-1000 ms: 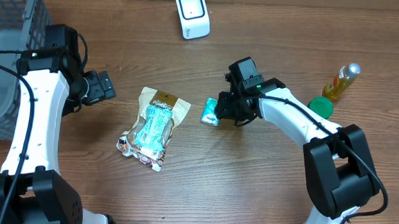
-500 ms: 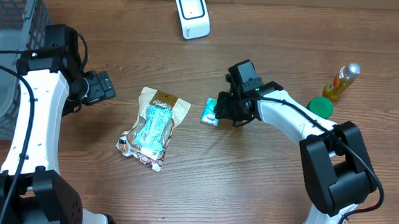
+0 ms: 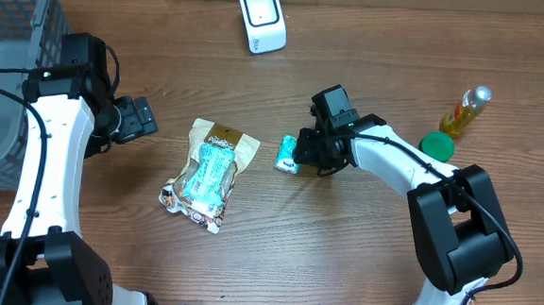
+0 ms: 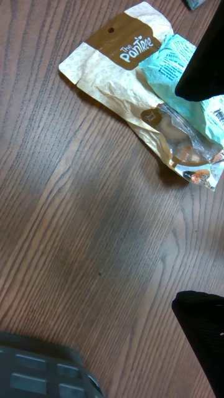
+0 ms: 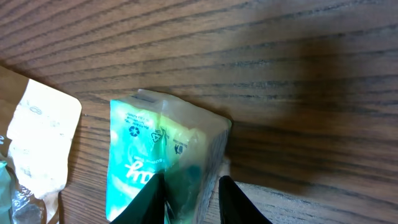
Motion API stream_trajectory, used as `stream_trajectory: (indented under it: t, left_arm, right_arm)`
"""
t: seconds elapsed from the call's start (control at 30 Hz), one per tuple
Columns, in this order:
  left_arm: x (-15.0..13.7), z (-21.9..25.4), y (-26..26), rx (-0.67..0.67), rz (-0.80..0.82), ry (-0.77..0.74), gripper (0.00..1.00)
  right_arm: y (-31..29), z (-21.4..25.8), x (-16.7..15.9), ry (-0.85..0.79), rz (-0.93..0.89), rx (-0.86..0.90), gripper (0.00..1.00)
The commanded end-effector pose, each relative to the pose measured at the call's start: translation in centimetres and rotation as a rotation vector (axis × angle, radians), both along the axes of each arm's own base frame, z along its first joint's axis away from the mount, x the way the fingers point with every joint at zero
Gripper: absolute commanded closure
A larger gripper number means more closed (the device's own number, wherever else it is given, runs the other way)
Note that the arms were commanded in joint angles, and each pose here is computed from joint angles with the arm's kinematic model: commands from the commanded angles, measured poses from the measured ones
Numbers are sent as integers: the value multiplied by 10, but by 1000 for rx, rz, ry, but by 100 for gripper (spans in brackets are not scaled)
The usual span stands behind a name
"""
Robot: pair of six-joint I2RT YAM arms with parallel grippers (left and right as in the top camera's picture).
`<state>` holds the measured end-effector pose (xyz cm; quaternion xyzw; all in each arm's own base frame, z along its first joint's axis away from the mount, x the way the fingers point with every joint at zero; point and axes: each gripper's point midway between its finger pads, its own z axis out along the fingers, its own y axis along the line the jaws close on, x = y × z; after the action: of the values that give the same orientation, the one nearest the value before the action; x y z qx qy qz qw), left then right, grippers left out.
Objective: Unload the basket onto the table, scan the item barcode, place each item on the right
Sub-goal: 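Lift the teal packet with the right gripper and raise it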
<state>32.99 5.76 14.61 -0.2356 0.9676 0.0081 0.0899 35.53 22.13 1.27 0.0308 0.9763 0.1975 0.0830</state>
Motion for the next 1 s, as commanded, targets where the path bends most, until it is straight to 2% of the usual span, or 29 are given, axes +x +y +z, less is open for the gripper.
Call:
stream_trajectory:
  t: [0.0, 0.3, 0.9, 0.97]
  left_arm:
    - [1, 0, 0, 3, 0, -2, 0]
    - [1, 0, 0, 3, 0, -1, 0]
    - [1, 0, 0, 3, 0, -2, 1]
    - [1, 0, 0, 3, 0, -2, 0]
  right_arm:
    - [0, -4, 0, -2, -2, -1, 74]
    - [16, 35, 10, -57, 20, 87, 71]
    - [4, 27, 10, -63, -6, 24, 71]
    - [4, 25, 10, -68, -6, 27, 69]
